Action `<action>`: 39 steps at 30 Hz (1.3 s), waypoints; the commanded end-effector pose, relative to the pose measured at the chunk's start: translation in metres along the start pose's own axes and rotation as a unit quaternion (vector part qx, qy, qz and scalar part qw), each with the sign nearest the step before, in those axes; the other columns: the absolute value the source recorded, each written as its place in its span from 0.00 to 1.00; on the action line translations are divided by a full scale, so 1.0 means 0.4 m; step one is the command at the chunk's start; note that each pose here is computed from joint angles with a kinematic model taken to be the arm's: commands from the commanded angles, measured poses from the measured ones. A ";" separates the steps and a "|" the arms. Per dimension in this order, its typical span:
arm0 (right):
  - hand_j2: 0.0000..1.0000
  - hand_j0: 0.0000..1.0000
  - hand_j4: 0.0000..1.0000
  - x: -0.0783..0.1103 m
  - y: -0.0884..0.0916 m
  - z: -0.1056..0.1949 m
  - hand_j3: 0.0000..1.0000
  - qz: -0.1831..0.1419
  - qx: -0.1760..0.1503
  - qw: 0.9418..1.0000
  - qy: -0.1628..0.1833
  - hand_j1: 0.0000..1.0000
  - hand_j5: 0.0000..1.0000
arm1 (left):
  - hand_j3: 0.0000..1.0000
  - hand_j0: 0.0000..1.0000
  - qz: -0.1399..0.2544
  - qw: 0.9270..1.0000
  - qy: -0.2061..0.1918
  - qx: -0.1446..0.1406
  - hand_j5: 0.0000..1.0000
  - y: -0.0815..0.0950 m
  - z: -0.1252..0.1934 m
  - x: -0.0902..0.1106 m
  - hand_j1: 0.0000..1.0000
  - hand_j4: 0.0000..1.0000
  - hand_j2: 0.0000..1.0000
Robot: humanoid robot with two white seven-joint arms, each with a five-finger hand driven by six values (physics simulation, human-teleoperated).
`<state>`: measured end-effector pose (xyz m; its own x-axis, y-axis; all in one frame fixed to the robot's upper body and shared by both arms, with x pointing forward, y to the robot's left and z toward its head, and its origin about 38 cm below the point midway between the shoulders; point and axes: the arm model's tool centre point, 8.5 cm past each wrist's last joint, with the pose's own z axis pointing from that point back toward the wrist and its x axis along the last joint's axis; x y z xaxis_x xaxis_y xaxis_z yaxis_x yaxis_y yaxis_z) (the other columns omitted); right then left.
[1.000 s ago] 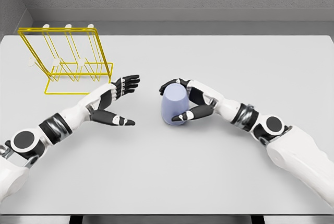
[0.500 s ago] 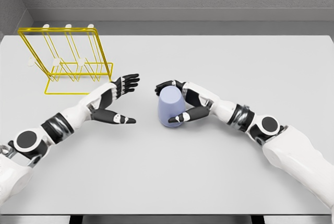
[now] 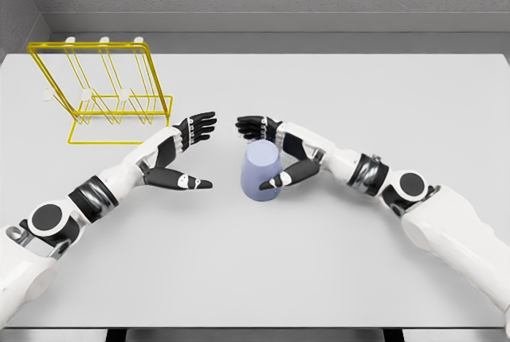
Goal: Place the cup on the cup holder with both arms
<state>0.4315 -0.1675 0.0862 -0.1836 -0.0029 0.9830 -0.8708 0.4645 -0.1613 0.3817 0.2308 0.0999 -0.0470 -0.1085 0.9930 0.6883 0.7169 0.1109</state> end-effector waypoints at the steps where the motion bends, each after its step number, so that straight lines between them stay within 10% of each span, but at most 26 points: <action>1: 1.00 1.00 1.00 0.001 -0.015 0.022 1.00 0.006 -0.005 1.000 0.007 1.00 1.00 | 1.00 1.00 0.004 1.000 0.002 0.003 1.00 0.001 0.001 -0.007 1.00 1.00 1.00; 18: 1.00 1.00 1.00 0.032 -0.104 0.142 1.00 0.070 -0.010 0.996 0.061 1.00 1.00 | 1.00 1.00 -0.038 0.998 -0.044 -0.012 1.00 -0.040 -0.016 0.004 1.00 1.00 1.00; 31: 1.00 1.00 1.00 0.237 -0.304 0.295 1.00 0.192 -0.073 0.976 0.071 1.00 1.00 | 1.00 1.00 -0.009 0.998 -0.065 -0.010 1.00 -0.114 -0.083 -0.035 1.00 1.00 1.00; 39: 1.00 1.00 1.00 0.236 -0.304 0.328 1.00 0.203 -0.063 0.973 0.090 1.00 1.00 | 1.00 1.00 0.007 0.997 -0.071 -0.018 1.00 -0.152 -0.109 -0.042 1.00 1.00 1.00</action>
<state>0.4614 -0.3377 0.1866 -0.4110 0.3503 0.8416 -0.6785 0.4990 -0.5391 0.3730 0.1623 0.0758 -0.1437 -0.0065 0.9896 0.7119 0.6940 0.1079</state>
